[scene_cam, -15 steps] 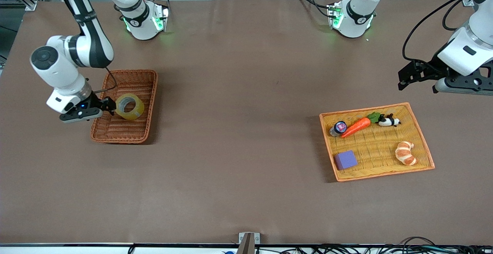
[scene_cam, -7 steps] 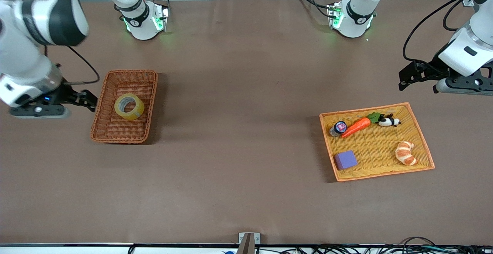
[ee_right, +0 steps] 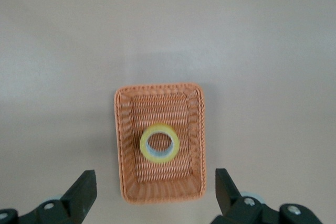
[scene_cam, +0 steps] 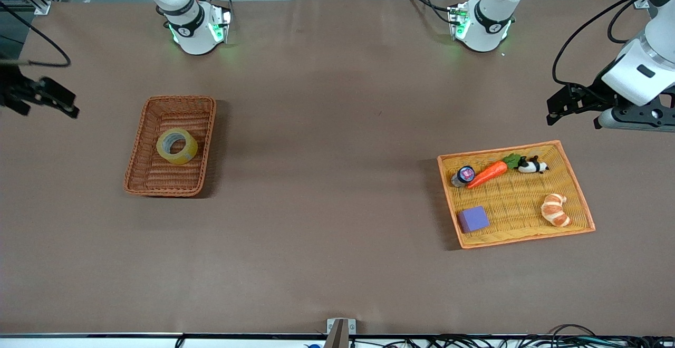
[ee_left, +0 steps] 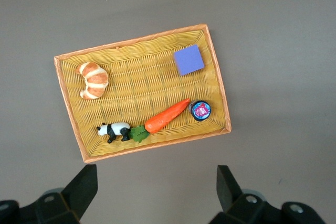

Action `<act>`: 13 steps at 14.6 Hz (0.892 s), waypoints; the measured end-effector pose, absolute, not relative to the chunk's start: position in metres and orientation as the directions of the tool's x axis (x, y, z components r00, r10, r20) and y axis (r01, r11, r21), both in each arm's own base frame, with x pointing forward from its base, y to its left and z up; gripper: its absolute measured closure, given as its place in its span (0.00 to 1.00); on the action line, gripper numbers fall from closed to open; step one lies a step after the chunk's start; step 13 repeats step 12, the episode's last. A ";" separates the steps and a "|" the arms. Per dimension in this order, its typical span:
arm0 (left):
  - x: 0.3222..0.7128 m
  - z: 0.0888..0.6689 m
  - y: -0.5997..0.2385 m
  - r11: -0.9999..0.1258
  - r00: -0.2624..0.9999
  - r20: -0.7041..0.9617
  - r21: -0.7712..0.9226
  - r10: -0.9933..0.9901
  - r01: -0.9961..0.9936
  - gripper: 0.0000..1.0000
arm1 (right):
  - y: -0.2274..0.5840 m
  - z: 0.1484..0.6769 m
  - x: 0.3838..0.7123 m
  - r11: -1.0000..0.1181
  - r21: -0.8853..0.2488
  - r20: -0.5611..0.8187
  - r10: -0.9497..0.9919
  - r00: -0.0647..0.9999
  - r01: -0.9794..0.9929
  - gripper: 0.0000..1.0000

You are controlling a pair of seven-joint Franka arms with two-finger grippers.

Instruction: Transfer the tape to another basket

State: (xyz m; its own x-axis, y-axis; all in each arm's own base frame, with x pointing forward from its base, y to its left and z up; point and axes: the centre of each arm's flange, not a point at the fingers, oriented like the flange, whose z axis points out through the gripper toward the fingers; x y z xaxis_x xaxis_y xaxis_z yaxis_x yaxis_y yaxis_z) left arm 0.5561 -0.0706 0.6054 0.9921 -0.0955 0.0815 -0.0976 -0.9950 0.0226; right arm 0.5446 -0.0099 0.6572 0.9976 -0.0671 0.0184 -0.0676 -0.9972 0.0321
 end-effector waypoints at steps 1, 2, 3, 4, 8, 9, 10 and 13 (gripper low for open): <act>0.556 0.606 -0.070 -0.995 0.992 0.082 0.023 -0.095 -0.097 0.00 | -0.010 0.663 0.541 -0.997 0.030 0.006 -0.069 0.998 -0.069 0.00; 0.556 0.606 -0.070 -0.995 0.992 0.082 0.023 -0.094 -0.096 0.00 | -0.009 0.665 0.540 -0.997 0.028 0.002 -0.069 0.998 -0.069 0.00; 0.556 0.606 -0.069 -0.995 0.992 0.082 0.023 -0.093 -0.095 0.00 | -0.009 0.664 0.541 -0.997 0.028 0.001 -0.068 0.998 -0.068 0.00; 0.556 0.606 -0.069 -0.995 0.992 0.082 0.023 -0.093 -0.095 0.00 | -0.008 0.663 0.541 -0.997 0.028 -0.001 -0.067 0.998 -0.067 0.00; 0.557 0.608 -0.069 -0.995 0.992 0.086 0.023 -0.093 -0.095 0.00 | -0.007 0.659 0.543 -0.998 0.028 -0.010 -0.065 0.998 -0.065 0.00; 0.557 0.608 -0.069 -0.995 0.992 0.086 0.023 -0.093 -0.095 0.00 | -0.006 0.659 0.543 -0.998 0.028 -0.010 -0.065 0.998 -0.064 0.00; 0.557 0.608 -0.069 -0.995 0.992 0.087 0.023 -0.093 -0.095 0.00 | -0.006 0.659 0.543 -0.998 0.028 -0.010 -0.064 0.998 -0.064 0.00; 0.557 0.608 -0.069 -0.995 0.992 0.088 0.023 -0.093 -0.096 0.00 | -0.006 0.659 0.543 -0.998 0.028 -0.009 -0.063 0.998 -0.063 0.00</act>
